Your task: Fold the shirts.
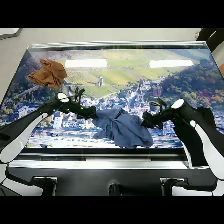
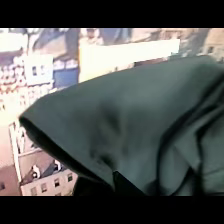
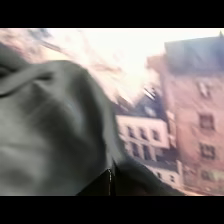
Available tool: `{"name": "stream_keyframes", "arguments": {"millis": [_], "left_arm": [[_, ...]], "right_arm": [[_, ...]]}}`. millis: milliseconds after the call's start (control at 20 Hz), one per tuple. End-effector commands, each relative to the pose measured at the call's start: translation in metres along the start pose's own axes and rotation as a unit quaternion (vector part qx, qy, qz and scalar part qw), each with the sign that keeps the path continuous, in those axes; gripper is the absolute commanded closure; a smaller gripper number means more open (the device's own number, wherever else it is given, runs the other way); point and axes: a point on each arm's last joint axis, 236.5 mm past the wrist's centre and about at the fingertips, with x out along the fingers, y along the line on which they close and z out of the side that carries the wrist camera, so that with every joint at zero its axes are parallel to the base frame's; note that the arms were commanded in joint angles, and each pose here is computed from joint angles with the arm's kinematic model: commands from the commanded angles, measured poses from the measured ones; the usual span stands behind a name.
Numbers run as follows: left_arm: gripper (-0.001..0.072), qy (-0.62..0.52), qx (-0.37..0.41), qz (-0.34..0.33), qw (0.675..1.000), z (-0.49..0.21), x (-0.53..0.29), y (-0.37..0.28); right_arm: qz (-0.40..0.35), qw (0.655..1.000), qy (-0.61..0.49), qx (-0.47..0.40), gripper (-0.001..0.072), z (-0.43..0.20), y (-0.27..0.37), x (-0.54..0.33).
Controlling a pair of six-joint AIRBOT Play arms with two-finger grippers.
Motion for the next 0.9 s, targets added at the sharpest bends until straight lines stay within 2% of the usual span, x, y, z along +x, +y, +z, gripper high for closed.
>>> {"name": "stream_keyframes", "arguments": {"millis": [0, 150, 250, 400, 600, 750, 850], "left_arm": [[0.0685, -0.065, 0.053, 0.000, 0.996, 0.034, -0.045, -0.018], [0.0685, -0.189, 0.128, 0.024, 0.973, 0.082, -0.149, -0.056], [0.0685, -0.288, 0.176, 0.033, 0.941, 0.099, -0.242, -0.095], [0.0685, -0.438, 0.235, 0.033, 0.867, 0.081, -0.390, -0.163], [0.0685, -0.613, 0.286, 0.036, 0.736, -0.007, -0.546, -0.237], [0.0685, -0.694, 0.295, 0.040, 0.655, -0.072, -0.610, -0.265], [0.0685, -0.731, 0.276, 0.069, 0.620, -0.098, -0.639, -0.260]], "right_arm": [[-0.006, 0.995, -0.068, -0.066, 0.0683, 0.034, 0.028, -0.042], [-0.011, 0.963, -0.206, -0.172, 0.0683, 0.079, 0.088, -0.136], [-0.020, 0.915, -0.322, -0.241, 0.0683, 0.094, 0.139, -0.224], [-0.036, 0.828, -0.469, -0.304, 0.0683, 0.073, 0.198, -0.349], [-0.019, 0.703, -0.619, -0.348, 0.0683, -0.010, 0.257, -0.482], [-0.022, 0.649, -0.671, -0.358, 0.0683, -0.064, 0.267, -0.529], [-0.040, 0.647, -0.682, -0.338, 0.0682, -0.078, 0.255, -0.540]]}}
